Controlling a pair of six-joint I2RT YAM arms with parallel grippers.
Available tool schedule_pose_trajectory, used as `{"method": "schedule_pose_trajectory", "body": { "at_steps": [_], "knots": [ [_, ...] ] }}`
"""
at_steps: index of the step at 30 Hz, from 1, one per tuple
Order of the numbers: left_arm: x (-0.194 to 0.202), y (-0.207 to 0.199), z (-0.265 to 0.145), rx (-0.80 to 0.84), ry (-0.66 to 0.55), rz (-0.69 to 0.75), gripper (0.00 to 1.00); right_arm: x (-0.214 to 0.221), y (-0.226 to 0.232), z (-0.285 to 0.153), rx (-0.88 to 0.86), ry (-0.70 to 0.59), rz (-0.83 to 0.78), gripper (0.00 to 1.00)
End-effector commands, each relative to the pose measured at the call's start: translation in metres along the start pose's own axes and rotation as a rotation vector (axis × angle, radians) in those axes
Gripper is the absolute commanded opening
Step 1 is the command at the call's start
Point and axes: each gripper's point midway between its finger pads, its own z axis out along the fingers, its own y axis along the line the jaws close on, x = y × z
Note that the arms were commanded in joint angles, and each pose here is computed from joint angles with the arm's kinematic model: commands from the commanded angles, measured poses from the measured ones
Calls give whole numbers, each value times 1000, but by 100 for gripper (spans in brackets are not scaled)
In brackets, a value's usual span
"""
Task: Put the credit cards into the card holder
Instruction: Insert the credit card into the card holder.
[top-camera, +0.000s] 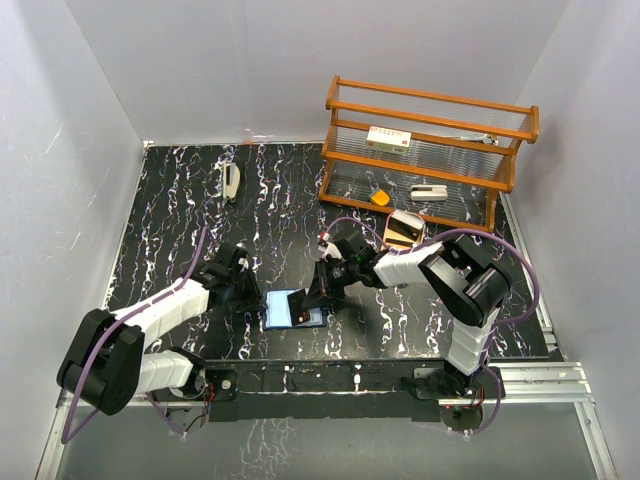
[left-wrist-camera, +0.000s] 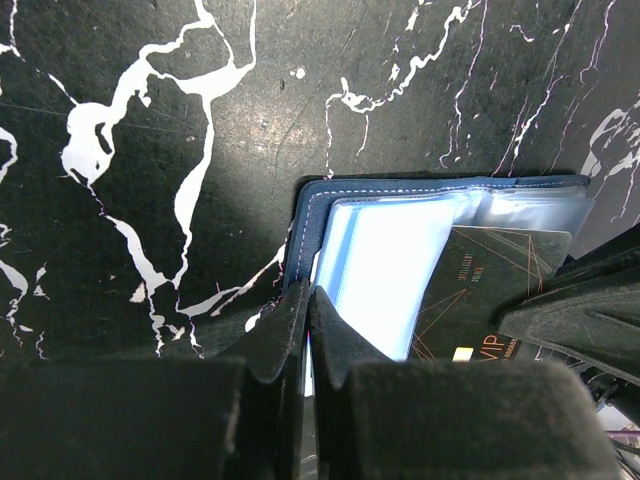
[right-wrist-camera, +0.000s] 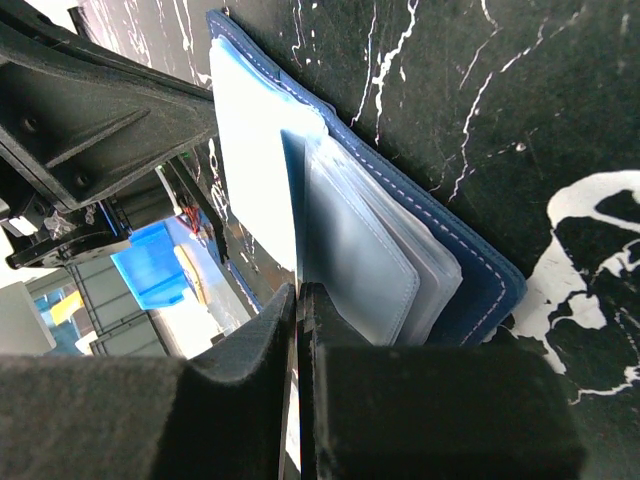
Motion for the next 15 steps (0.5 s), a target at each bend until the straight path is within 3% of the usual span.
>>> {"method": "schedule_pose_trajectory", "body": {
  "at_steps": [1,15],
  "knots": [
    [14,14,4,-37,36,6,0,-5,-7,2,14,-25,-9,3],
    [18,17,4,-44,47,9,0,-13,-10,-8,30,-49,-47,2]
  ]
}}
